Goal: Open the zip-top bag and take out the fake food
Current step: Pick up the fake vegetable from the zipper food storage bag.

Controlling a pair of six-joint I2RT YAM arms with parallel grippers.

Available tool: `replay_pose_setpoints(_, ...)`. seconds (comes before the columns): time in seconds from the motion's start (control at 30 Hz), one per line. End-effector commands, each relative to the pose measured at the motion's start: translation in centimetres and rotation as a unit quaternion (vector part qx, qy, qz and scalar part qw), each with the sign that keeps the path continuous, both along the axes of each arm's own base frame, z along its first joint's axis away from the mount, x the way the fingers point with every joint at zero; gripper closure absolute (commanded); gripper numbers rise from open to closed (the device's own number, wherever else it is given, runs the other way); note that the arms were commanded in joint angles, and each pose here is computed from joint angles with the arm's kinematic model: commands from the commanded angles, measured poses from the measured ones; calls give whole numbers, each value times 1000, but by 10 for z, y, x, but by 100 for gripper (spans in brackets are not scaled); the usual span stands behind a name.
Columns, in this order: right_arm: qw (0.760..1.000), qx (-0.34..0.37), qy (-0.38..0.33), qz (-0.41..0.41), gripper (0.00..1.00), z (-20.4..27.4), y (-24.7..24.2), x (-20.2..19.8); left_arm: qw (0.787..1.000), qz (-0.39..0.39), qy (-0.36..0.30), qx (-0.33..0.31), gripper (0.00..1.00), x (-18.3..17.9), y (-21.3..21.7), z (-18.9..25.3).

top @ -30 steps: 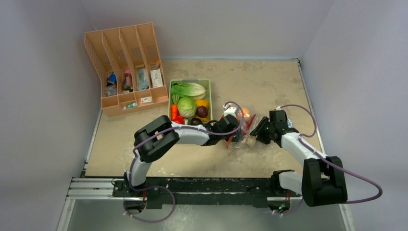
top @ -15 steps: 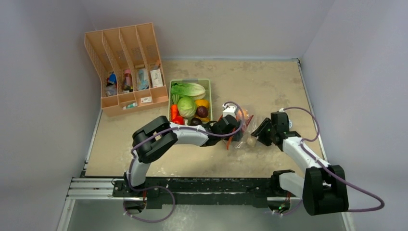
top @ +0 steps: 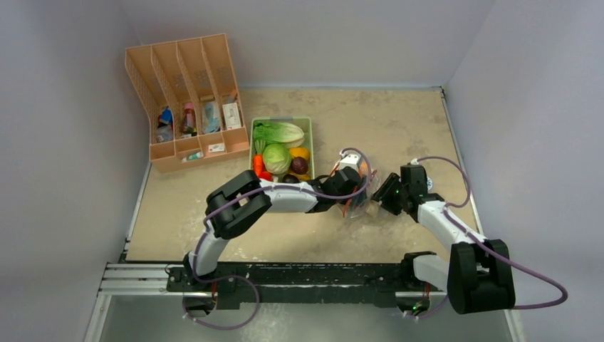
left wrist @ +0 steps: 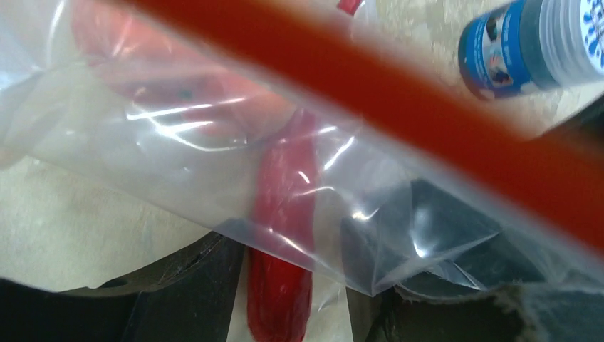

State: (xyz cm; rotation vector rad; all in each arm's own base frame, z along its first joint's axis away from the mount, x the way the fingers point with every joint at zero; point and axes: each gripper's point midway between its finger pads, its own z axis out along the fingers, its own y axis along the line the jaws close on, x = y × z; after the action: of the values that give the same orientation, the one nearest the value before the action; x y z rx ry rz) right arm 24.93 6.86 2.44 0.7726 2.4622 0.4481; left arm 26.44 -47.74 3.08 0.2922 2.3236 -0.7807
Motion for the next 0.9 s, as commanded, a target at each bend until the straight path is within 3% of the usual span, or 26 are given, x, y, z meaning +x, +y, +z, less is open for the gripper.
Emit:
replay_pose_setpoints(0.0, 1000, -1, -28, 12, 48, 25, 3, 16, 977, -3, 45, 207, 48, -17, 69, -91)
replay_pose_setpoints(0.13, 999, -34, -27, 2, 48, 30, -9, 22, 979, 26, 7, 201, 51, -5, 67, -68)
replay_pose_setpoints(0.3, 997, -68, -28, -32, 49, 39, -24, 26, 965, 35, 4, 259, 55, -3, 85, -76)
replay_pose_setpoints(0.57, 996, -77, -12, -45, 50, 36, -29, 23, 968, 19, 7, 252, 76, -5, 77, -73)
replay_pose_setpoints(0.73, 996, -59, -45, -46, 48, 49, -24, 28, 967, 17, 3, 254, 65, -3, 77, -67)
replay_pose_setpoints(0.83, 995, -70, -62, -34, 47, 56, -26, 34, 972, -26, 36, 232, 43, -19, 66, -80)
replay_pose_setpoints(0.87, 994, -85, -63, -26, 46, 58, -29, 37, 968, -36, 52, 241, 48, -25, 68, -90)
